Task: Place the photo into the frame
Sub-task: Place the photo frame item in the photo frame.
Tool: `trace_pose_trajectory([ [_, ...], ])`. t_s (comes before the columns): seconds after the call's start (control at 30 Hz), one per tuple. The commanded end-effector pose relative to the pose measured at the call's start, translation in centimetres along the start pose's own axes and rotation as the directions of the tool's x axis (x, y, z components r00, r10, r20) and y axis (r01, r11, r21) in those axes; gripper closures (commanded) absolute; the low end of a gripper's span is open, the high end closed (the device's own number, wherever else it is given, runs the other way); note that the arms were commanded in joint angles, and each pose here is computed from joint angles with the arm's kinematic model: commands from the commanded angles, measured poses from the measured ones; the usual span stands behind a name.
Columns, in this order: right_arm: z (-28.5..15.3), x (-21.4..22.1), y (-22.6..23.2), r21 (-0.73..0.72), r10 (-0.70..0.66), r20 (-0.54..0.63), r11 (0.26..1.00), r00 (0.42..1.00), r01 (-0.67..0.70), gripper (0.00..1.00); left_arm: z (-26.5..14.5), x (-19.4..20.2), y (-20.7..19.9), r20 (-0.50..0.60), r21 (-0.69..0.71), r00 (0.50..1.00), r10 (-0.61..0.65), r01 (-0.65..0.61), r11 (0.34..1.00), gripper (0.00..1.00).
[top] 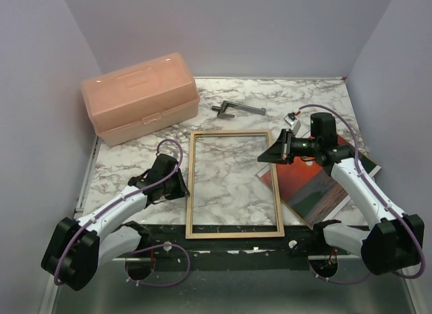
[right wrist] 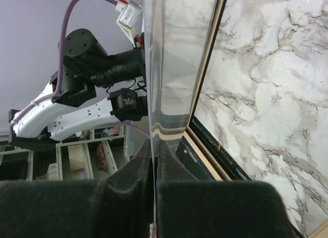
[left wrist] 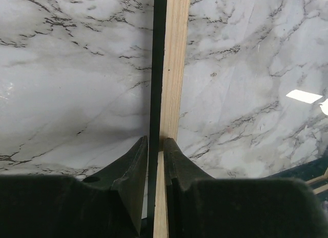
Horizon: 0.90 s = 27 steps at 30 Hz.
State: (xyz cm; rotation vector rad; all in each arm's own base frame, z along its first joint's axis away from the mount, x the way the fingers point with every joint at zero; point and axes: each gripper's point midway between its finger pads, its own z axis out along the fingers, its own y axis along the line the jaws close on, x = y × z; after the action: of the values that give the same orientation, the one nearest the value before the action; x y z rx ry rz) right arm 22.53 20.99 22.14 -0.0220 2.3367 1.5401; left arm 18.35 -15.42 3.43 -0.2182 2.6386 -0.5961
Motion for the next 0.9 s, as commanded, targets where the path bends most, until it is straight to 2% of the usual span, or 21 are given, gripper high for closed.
trace_pose_trajectory([
  [0.0,0.0,0.4,0.8,-0.058,-0.011,-0.017,0.998,1.000,0.010,0.99,0.4,1.2,1.7,-0.045,-0.063,0.999,0.013,-0.016,0.998,0.80],
  [0.87,1.3,1.9,-1.3,-0.080,0.061,-0.057,0.995,0.997,-0.065,0.99,0.6,1.3,1.8,-0.056,-0.067,0.998,0.013,-0.017,0.998,0.81],
])
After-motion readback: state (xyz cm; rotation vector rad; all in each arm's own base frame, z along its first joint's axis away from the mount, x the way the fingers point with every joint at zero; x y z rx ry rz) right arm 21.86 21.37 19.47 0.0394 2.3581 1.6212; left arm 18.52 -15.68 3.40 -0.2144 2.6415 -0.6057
